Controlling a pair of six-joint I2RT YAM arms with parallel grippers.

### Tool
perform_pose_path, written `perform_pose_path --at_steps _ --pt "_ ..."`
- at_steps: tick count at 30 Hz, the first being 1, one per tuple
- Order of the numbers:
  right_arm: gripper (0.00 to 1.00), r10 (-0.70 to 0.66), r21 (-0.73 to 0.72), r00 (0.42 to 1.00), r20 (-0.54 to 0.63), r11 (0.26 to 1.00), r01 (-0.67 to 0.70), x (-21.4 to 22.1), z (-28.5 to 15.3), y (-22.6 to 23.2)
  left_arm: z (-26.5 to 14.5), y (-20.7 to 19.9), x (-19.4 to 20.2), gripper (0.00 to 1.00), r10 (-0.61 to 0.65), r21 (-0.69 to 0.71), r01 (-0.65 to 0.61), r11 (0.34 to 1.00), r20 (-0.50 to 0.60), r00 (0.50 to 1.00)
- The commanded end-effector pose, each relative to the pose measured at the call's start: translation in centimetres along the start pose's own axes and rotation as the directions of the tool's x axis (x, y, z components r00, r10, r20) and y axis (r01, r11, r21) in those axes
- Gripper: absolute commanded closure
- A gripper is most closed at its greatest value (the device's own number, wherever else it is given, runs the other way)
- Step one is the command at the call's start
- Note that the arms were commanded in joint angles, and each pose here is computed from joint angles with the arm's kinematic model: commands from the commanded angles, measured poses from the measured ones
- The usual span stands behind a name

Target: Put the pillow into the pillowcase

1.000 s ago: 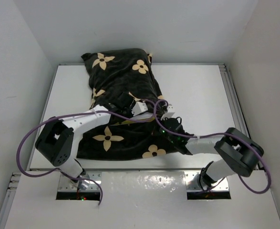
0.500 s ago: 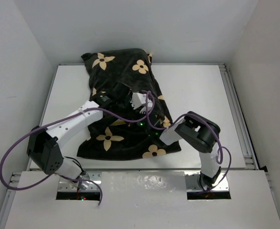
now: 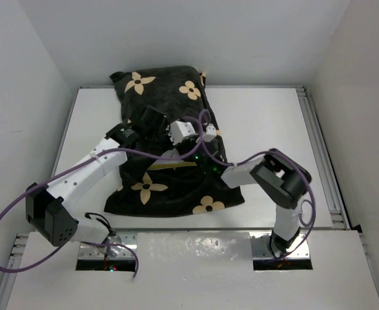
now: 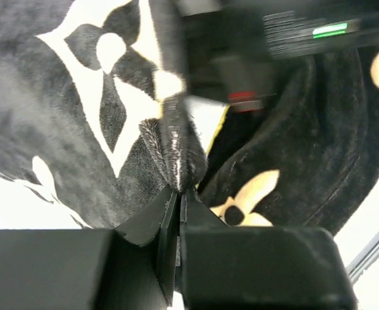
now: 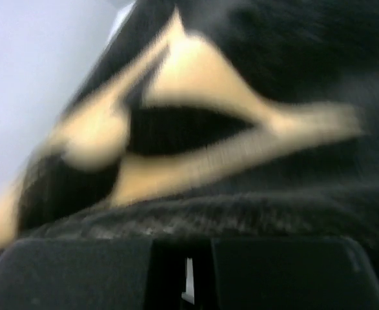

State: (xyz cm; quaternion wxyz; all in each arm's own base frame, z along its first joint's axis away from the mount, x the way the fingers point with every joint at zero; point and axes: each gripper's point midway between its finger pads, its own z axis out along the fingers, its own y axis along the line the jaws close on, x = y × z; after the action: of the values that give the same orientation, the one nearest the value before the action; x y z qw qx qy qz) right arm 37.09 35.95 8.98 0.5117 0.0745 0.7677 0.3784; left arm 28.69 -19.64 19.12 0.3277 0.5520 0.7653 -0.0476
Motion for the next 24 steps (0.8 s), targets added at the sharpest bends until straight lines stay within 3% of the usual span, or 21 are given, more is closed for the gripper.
perform_pose_path --at_steps 1,6,11,15,19,21,24 --pt "1.00 -0.178 -0.028 0.974 -0.141 0.984 0.176 2.8 -5.3 -0.5 -1.8 1.5 -2.8 1.00 -0.021 -0.044 0.027 0.999 0.136 0.991" --pt "1.00 -0.200 -0.002 0.970 -0.140 0.979 0.202 4.8 -9.6 -0.2 -1.6 2.0 -3.7 1.00 -0.053 -0.036 0.059 0.998 0.160 0.986" --pt "1.00 -0.114 0.018 0.981 -0.157 0.993 0.118 7.4 -7.5 0.3 -1.7 1.6 -3.9 1.00 -0.056 -0.013 0.059 0.998 0.155 0.986" --pt "1.00 0.026 0.120 1.000 0.006 0.992 -0.027 6.2 -4.4 -2.3 -2.3 0.7 -3.5 1.00 -0.061 0.016 0.059 0.998 0.143 0.988" --pt "1.00 0.147 0.188 0.978 0.149 0.967 -0.174 3.9 -0.1 -3.7 -3.5 -0.2 -3.8 1.00 -0.039 0.047 0.032 0.998 0.145 0.989" --pt "1.00 0.166 0.193 0.958 0.233 0.958 -0.212 1.6 1.9 -3.9 -4.1 -1.3 -3.7 1.00 -0.011 0.099 -0.003 0.995 0.141 0.990" --pt "1.00 0.091 0.182 0.943 0.321 0.971 -0.155 -2.5 3.4 -2.7 -5.5 -3.6 -3.9 1.00 0.064 0.189 -0.095 0.977 0.162 0.985"
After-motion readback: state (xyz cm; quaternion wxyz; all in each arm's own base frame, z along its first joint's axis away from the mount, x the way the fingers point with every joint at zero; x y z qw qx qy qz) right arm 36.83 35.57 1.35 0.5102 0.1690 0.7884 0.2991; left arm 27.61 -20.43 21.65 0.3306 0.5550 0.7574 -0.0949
